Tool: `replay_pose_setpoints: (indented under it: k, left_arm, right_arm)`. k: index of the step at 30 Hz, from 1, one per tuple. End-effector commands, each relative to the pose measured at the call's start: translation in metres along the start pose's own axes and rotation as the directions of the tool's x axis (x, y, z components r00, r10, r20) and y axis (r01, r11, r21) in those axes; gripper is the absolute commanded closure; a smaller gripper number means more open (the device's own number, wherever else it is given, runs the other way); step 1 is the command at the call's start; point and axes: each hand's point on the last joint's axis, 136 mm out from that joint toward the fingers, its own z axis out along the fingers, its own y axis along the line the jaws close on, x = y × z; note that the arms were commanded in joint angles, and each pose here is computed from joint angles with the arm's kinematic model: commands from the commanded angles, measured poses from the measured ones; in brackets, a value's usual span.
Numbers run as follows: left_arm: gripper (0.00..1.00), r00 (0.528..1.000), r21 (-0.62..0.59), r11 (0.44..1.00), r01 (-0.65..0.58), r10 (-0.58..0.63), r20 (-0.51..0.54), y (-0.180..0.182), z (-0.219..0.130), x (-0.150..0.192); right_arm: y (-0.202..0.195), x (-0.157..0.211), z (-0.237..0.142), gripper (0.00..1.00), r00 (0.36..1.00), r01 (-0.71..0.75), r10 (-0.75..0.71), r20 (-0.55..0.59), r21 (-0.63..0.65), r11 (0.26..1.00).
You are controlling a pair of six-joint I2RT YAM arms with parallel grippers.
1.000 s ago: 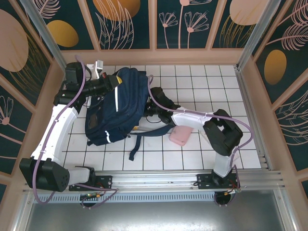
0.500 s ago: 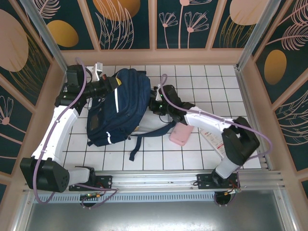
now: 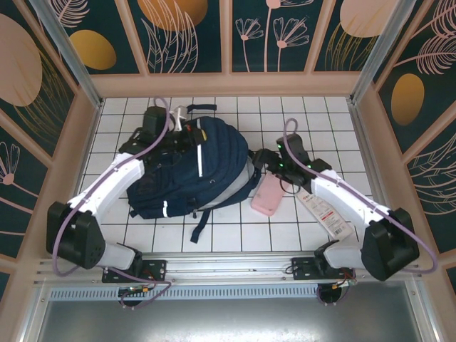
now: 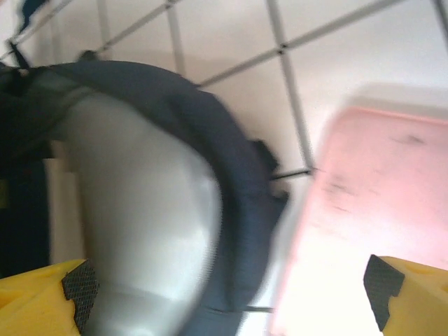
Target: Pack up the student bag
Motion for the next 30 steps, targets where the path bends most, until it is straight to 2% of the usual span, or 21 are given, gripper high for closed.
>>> replay_pose_setpoints:
  k: [1,5,13,18,24,30]
  left_arm:
    - [1.00,0.998,-0.002,0.998,-0.064,0.064,0.015,-0.008,0.026,0.007]
    - [1.00,0.996,-0.050,0.997,-0.060,0.056,-0.068,0.002,0.068,0.043]
    - [1.00,0.983,-0.162,0.983,-0.084,0.055,-0.177,0.032,0.123,0.094]
    - [1.00,0.968,-0.210,0.969,-0.129,0.076,-0.240,0.047,0.140,0.118]
    - [1.00,0.951,-0.204,0.965,-0.167,0.103,-0.292,0.047,0.150,0.138]
    - [1.00,0.936,-0.193,0.965,-0.179,0.107,-0.335,0.050,0.156,0.157]
  right_arm:
    - [-0.028,0.029,0.001,0.01,0.993,-0.064,0.064,-0.104,-0.003,0.998]
    - [-0.048,0.042,0.011,0.01,0.978,-0.149,0.141,-0.157,-0.043,0.988]
    - [-0.064,0.046,0.029,0.01,0.954,-0.246,0.221,-0.200,-0.109,0.963]
    - [-0.061,0.049,0.038,0.01,0.941,-0.283,0.238,-0.240,-0.178,0.942]
    - [-0.049,0.049,0.044,0.02,0.930,-0.308,0.241,-0.277,-0.230,0.923]
    - [-0.014,0.025,0.014,0.03,0.953,-0.273,0.202,-0.228,-0.344,0.899]
